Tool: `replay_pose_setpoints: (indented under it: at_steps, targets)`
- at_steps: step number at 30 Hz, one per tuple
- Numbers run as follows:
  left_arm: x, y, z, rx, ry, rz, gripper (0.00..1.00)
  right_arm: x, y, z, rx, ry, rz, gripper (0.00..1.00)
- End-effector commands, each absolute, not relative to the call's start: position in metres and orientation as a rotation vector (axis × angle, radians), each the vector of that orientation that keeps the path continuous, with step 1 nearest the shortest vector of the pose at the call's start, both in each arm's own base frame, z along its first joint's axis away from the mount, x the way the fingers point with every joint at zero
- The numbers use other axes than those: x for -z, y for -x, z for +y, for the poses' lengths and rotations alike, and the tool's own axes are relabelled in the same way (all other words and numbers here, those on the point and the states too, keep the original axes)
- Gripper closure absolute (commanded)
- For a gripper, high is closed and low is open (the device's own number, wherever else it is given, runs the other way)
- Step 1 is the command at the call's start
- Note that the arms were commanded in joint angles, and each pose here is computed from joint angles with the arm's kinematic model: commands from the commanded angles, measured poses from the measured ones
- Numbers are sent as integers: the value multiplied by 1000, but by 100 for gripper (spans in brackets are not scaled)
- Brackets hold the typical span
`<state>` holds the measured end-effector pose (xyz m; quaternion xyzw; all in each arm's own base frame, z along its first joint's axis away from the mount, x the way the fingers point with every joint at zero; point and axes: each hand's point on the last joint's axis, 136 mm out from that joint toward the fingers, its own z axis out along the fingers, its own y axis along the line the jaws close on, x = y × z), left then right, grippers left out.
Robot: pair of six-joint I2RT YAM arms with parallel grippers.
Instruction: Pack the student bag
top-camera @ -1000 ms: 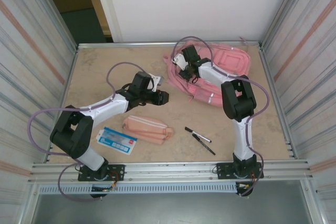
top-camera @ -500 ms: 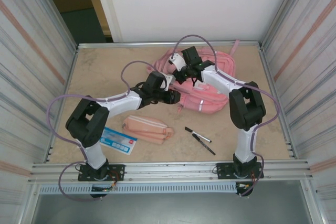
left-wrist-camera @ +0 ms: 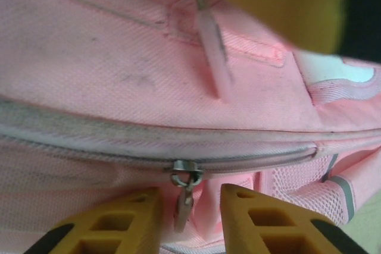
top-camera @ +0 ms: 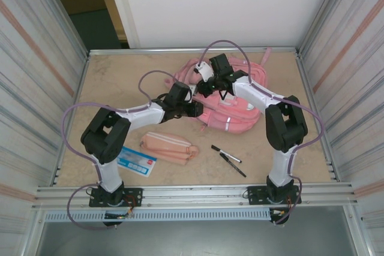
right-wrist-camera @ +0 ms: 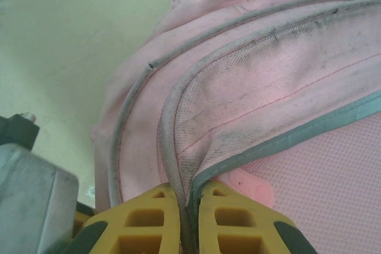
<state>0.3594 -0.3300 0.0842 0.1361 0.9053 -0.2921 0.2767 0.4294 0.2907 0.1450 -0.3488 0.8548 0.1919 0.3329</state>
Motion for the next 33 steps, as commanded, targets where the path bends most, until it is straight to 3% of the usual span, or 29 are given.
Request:
replay_pose_setpoints:
  at_steps: [1, 4, 16, 27, 33]
  targets:
    - [-85, -370, -335, 772, -356, 2408, 87, -191, -401, 318, -674, 973, 2121, 100]
    - [-94, -366, -328, 748, -389, 2364, 100, -185, -395, 312, -637, 1026, 2137, 100]
    - [-134, -373, -246, 562, -461, 2187, 100, -147, -361, 279, -490, 1352, 2122, 100]
    - [-146, -358, -240, 528, -628, 2172, 100, -149, -359, 293, -285, 1856, 1597, 100]
    - [-148, -342, -242, 618, -623, 2166, 100, -173, -400, 299, -458, 1794, 1420, 100]
